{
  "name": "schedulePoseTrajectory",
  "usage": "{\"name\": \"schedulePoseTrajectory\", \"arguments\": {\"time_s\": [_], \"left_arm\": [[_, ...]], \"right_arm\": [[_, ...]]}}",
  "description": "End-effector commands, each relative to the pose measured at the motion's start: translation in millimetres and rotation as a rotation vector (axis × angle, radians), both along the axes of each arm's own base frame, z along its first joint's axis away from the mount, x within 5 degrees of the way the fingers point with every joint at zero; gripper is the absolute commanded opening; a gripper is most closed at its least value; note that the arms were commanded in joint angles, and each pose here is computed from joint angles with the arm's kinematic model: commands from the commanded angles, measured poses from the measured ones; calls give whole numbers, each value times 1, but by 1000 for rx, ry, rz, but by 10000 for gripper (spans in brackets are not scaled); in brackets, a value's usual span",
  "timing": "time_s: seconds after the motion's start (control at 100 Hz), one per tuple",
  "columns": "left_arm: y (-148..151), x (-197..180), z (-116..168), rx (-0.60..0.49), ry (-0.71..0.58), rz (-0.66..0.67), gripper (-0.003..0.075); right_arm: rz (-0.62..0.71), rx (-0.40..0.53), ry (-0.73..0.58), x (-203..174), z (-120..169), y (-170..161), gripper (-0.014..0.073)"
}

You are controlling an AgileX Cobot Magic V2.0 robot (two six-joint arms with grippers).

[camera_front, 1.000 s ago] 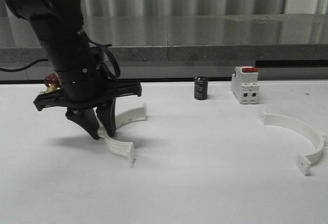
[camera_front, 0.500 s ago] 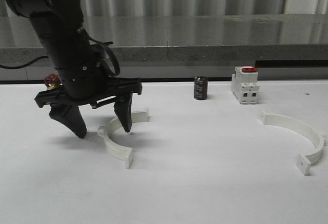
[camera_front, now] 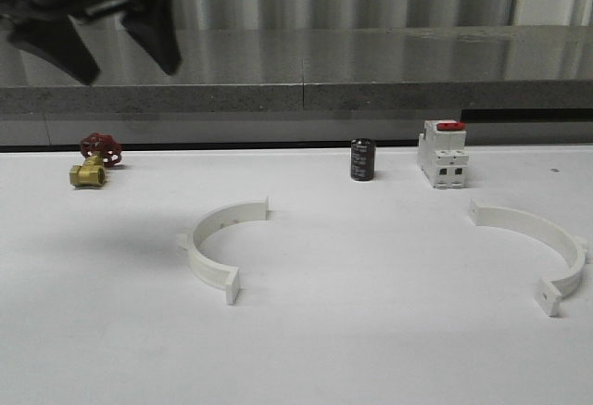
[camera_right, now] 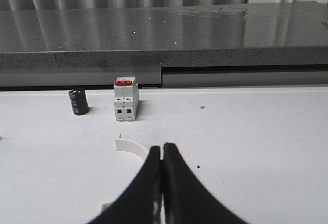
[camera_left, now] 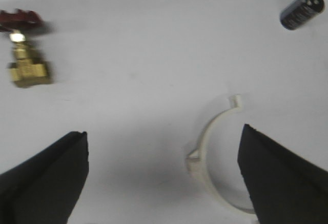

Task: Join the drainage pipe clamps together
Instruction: 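Open the left gripper and raise it away, then move the right gripper above the other white clamp half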

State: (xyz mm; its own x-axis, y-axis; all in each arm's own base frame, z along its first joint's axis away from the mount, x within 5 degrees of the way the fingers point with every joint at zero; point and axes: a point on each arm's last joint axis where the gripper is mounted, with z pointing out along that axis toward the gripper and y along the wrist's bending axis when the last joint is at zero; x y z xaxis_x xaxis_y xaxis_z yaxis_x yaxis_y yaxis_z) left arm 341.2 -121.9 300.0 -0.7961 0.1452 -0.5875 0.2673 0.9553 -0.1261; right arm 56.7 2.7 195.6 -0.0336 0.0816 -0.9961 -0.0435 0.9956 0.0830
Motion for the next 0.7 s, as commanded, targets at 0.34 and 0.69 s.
{"name": "schedulePoseTrajectory", "arguments": {"time_s": [0.34, 0.69], "left_arm": [[114, -70, 58, -62, -210, 143, 584], [117, -162, 31, 45, -374, 118, 584]], "right_arm": [[-8, 1, -118, -3, 14, -1, -67], [-8, 1, -118, -3, 14, -1, -67]]}}
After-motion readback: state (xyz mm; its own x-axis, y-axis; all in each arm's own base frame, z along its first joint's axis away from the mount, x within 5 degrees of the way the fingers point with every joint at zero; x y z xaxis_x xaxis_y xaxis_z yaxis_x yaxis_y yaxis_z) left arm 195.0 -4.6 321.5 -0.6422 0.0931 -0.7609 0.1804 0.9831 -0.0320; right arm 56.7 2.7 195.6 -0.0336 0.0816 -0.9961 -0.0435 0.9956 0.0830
